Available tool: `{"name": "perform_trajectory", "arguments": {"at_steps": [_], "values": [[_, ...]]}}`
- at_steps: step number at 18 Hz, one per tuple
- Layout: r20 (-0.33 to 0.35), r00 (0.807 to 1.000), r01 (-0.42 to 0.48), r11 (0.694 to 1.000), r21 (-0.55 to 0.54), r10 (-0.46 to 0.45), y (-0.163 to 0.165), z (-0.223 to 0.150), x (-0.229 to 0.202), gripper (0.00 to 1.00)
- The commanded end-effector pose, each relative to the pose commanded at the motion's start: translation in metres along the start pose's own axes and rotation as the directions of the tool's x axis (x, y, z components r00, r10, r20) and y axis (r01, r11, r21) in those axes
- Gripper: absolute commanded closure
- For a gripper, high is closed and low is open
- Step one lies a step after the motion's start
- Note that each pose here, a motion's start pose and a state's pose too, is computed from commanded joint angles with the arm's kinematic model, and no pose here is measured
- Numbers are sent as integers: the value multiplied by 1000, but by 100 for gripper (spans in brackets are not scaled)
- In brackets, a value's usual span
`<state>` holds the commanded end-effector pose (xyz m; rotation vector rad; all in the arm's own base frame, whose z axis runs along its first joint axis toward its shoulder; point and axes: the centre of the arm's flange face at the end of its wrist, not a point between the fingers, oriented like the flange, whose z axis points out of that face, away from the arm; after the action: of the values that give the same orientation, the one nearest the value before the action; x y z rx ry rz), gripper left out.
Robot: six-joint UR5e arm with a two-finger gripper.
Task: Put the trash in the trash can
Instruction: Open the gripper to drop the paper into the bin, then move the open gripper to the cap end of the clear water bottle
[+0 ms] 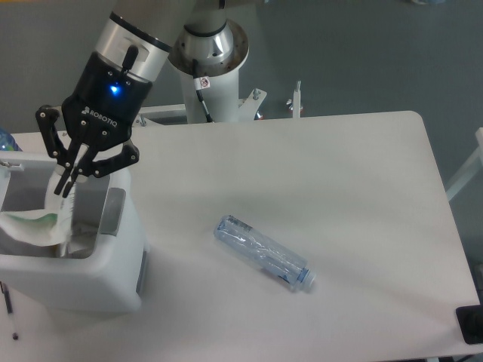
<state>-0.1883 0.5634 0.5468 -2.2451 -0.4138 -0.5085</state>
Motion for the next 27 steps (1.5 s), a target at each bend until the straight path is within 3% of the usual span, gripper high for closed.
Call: {"name": "perform_trajectory", "arguments": {"at_steps": [2,6,19,22,24,27], "values": [[0,1000,0,1000,0,0,0,-1,1,0],[6,1000,7,1000,2,-7,-3,1,-7,0],[102,986,127,989,76,-135,-48,-23,-115,0],[200,966,152,986,61,-161,-48,-22,-135,0],[228,954,190,981,35,-193,-40,-8,-160,0],[292,921,262,965,27,-259,-26,-7,-215,0]]}}
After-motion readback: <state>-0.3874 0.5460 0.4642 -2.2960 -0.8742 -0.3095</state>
